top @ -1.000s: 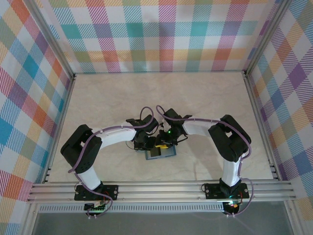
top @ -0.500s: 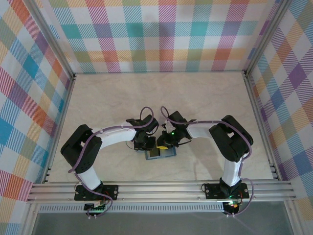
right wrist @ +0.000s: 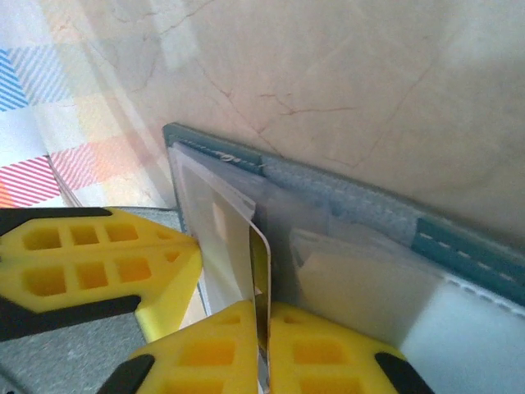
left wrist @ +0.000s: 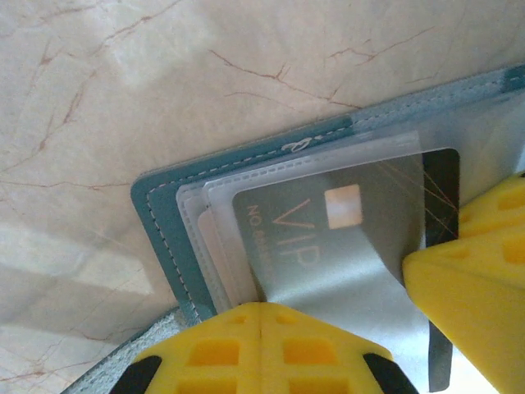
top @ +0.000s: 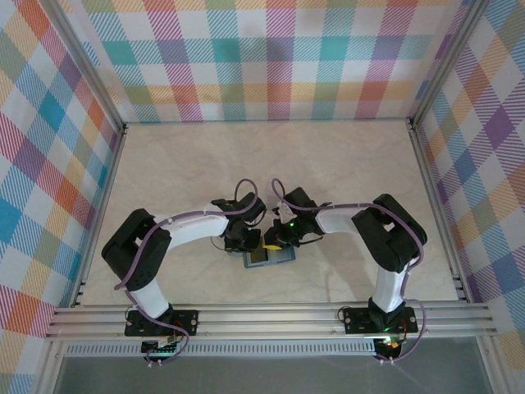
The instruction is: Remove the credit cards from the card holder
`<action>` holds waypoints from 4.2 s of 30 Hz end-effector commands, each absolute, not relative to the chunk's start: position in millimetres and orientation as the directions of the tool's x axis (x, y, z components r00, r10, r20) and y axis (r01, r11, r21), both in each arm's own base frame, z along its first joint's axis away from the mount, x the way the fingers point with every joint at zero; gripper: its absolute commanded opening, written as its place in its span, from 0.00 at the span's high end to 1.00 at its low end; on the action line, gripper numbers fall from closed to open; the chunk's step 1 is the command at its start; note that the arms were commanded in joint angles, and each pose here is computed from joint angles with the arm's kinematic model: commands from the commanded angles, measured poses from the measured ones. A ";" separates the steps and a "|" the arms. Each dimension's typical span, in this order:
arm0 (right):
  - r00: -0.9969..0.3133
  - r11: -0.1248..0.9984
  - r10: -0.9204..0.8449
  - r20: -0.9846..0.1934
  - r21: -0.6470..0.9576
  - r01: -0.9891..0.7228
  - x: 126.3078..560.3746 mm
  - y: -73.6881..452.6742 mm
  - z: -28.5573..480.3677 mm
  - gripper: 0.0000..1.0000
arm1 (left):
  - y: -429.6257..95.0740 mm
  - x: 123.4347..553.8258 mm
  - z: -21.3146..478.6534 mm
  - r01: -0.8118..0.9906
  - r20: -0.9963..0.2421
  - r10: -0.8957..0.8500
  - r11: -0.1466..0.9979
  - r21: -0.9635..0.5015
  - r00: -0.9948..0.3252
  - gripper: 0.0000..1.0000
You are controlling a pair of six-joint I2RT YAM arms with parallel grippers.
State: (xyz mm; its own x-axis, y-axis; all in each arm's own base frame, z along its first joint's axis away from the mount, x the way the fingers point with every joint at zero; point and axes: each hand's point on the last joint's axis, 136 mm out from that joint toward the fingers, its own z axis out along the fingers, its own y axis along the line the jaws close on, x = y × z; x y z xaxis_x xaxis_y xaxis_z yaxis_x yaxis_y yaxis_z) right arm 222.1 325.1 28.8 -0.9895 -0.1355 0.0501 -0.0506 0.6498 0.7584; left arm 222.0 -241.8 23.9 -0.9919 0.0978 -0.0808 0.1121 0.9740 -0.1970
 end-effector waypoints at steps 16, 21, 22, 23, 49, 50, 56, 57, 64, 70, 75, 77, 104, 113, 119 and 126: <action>-0.992 0.670 -0.119 0.027 0.740 -0.060 219.2 315.6 29.3 0.88 | -208.0 202.2 1.6 0.122 0.003 0.123 0.992 -0.036 -0.992 1.00; -0.993 0.664 -0.114 0.021 0.745 -0.061 219.1 315.3 30.9 0.89 | -208.3 203.0 2.1 0.117 0.003 0.117 0.993 -0.035 -0.993 1.00; -0.993 0.664 -0.114 0.023 0.745 -0.059 218.5 315.1 31.2 0.88 | -207.9 202.8 1.8 0.117 0.003 0.118 0.993 -0.033 -0.993 1.00; -0.993 0.664 -0.114 0.021 0.745 -0.061 218.9 315.2 31.9 0.87 | -207.8 202.8 1.7 0.117 0.003 0.117 0.993 -0.033 -0.993 1.00; -0.992 0.889 -0.128 0.000 0.443 -0.115 221.5 260.4 38.3 1.00 | -213.4 206.7 10.4 0.120 -0.026 0.119 0.991 -0.062 -0.993 0.98; -0.991 0.893 -0.130 0.000 0.435 -0.117 221.7 259.5 39.2 1.00 | -213.8 207.0 11.0 0.119 -0.028 0.117 0.991 -0.066 -0.993 0.98; -0.987 0.903 -0.158 -0.007 0.403 -0.147 221.1 262.4 44.4 1.00 | -216.2 206.5 11.9 0.121 -0.030 0.119 0.989 -0.081 -0.992 0.98; -0.987 0.904 -0.158 -0.008 0.400 -0.148 221.2 262.8 44.3 0.99 | -216.7 207.0 12.2 0.122 -0.031 0.120 0.989 -0.084 -0.992 0.98; -0.987 0.906 -0.160 -0.021 0.394 -0.155 223.2 263.3 49.2 0.98 | -218.0 205.1 10.8 0.125 -0.025 0.123 0.988 -0.094 -0.992 0.98; -0.990 0.850 -0.140 -0.014 0.511 -0.128 221.3 286.4 54.9 0.88 | -219.1 205.7 12.2 0.129 -0.027 0.127 0.987 -0.098 -0.992 0.98; -0.993 0.805 -0.114 -0.007 0.585 -0.096 220.5 299.9 59.5 0.83 | -220.6 206.9 12.8 0.127 -0.030 0.124 0.987 -0.103 -0.992 0.98; -0.994 0.800 -0.109 -0.007 0.593 -0.092 220.6 301.0 60.0 0.83 | -220.4 206.5 12.1 0.128 -0.027 0.125 0.987 -0.103 -0.992 0.98; -0.934 0.872 -0.190 -0.301 0.386 -0.302 257.7 256.7 123.9 0.93 | -240.0 228.0 49.5 0.122 -0.138 0.097 0.974 -0.190 -0.986 0.85; -0.626 0.699 -0.580 -0.521 0.074 -0.711 301.2 255.9 150.3 1.00 | -234.8 235.9 70.5 0.081 -0.190 0.033 0.965 -0.251 -0.981 0.81; -0.400 0.544 -0.774 -0.491 -0.193 -0.817 341.9 248.5 161.2 1.00 | -216.5 237.1 72.9 0.030 -0.192 -0.024 0.962 -0.271 -0.981 0.80; -0.239 0.355 -0.875 -0.420 -0.224 -0.908 362.4 252.9 156.3 1.00 | -195.3 230.8 70.6 -0.018 -0.186 -0.071 0.962 -0.273 -0.980 0.78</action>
